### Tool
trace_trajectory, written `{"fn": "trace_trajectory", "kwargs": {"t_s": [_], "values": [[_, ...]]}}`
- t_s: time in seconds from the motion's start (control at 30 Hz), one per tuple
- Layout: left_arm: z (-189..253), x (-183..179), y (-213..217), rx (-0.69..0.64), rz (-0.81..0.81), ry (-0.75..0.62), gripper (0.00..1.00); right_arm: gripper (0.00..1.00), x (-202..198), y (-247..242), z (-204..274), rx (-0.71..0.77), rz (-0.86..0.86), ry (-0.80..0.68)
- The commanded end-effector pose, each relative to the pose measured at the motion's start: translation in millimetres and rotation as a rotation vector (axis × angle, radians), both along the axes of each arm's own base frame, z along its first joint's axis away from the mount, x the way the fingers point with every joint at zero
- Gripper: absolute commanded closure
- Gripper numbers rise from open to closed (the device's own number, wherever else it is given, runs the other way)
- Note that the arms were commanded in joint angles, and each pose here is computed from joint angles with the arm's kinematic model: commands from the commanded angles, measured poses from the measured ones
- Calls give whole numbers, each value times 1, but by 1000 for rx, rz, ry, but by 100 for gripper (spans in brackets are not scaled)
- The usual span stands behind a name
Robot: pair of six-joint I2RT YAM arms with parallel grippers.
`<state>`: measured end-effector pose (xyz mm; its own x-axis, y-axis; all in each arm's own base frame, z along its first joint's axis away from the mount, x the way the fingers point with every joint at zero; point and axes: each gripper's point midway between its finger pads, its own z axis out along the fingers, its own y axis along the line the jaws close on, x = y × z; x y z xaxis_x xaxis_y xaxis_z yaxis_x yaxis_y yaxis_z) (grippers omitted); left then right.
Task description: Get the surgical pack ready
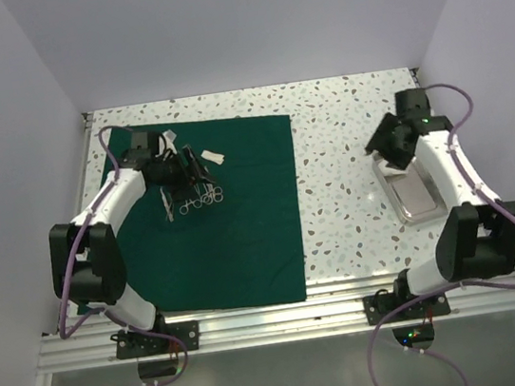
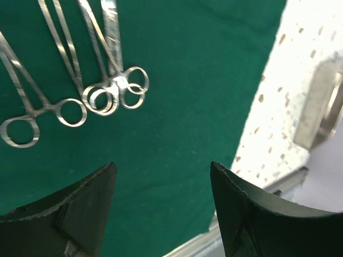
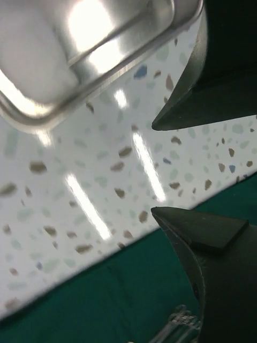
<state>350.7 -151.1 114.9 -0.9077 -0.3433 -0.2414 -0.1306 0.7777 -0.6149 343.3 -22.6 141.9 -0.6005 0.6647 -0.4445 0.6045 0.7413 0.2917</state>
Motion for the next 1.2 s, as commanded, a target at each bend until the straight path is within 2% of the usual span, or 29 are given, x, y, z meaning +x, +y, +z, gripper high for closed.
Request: {"fn": "trace_trajectory", "kwargs": {"t_s": [0.0, 0.03, 0.1, 0.13, 0.17, 0.3, 0.47, 0.5, 0.6, 0.7, 0.83, 0.9, 0.97, 1.0, 1.07, 1.1, 1.17], "values": [[9, 10, 31, 173, 70, -38, 25, 37, 16, 90, 32, 35, 286, -71], [9, 9, 34, 190, 74, -32, 26, 37, 26, 110, 45, 53, 343, -104], [7, 13, 42, 235, 91, -37, 26, 38, 33, 160, 32, 82, 519, -67], [6, 15, 45, 254, 94, -41, 26, 38, 46, 177, 45, 80, 576, -100], [2, 18, 52, 296, 109, -42, 26, 39, 47, 200, 30, 63, 668, -62], [3, 33, 72, 420, 110, -59, 30, 43, 53, 252, 25, 107, 832, -24], [-2, 35, 104, 601, 131, -36, 36, 46, 44, 285, 13, 124, 956, -5], [-1, 35, 108, 629, 122, -42, 44, 47, 43, 287, 8, 127, 967, 9], [-5, 36, 120, 699, 108, -37, 55, 49, 34, 289, -3, 143, 993, 42], [-9, 45, 122, 727, 74, -56, 59, 50, 28, 286, -13, 140, 998, 61], [-5, 85, 96, 609, 69, -124, 57, 50, 22, 285, -12, 144, 1010, 80], [-7, 99, 80, 514, 121, -91, 52, 49, 21, 285, -11, 152, 1011, 80], [-12, 115, 46, 329, 126, -58, 49, 49, 19, 284, -11, 150, 1011, 86], [-11, 126, 35, 261, 132, -85, 49, 50, 18, 284, -12, 151, 1013, 88], [-17, 130, 11, 109, 158, -50, 49, 50, 17, 284, -14, 155, 1011, 97], [-14, 140, 3, 61, 172, -78, 49, 49, 16, 283, -15, 155, 1008, 99], [-19, 146, -6, 3, 206, -45, 49, 50, 16, 283, -15, 157, 1007, 93]]}}
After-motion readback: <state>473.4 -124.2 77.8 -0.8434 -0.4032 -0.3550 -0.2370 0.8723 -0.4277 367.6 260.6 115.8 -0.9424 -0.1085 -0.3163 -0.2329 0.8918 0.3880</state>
